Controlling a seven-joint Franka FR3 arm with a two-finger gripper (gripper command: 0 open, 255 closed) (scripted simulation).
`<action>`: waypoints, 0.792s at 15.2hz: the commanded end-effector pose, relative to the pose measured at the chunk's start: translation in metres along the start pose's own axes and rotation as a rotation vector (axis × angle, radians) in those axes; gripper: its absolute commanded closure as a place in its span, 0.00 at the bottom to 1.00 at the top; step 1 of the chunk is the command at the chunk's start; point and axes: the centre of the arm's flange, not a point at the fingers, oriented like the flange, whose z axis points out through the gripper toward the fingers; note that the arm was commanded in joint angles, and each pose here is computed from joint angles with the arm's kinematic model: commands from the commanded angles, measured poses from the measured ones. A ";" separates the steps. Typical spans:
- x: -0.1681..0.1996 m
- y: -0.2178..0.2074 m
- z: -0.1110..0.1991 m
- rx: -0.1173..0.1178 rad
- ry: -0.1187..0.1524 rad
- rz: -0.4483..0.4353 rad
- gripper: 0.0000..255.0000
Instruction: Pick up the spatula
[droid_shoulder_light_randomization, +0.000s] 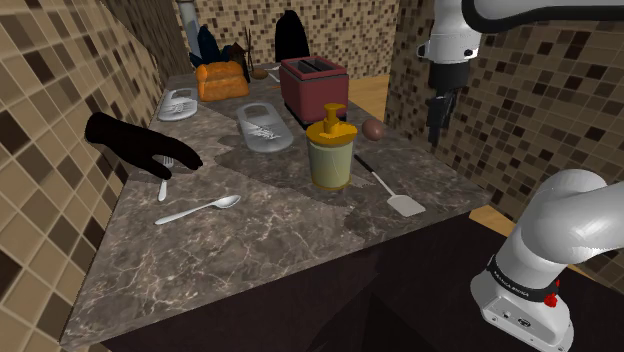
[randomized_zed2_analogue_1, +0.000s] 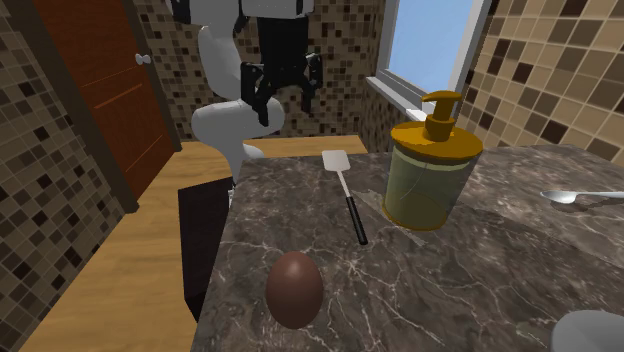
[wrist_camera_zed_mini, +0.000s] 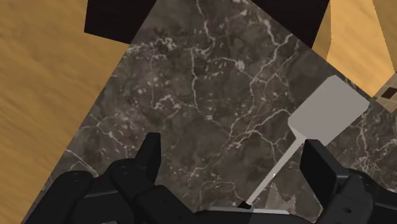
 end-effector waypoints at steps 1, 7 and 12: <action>0.000 0.000 0.000 0.000 0.000 0.000 0.00; 0.038 -0.046 0.042 -0.008 0.089 0.312 0.00; 0.083 -0.073 0.075 -0.015 0.164 0.573 0.00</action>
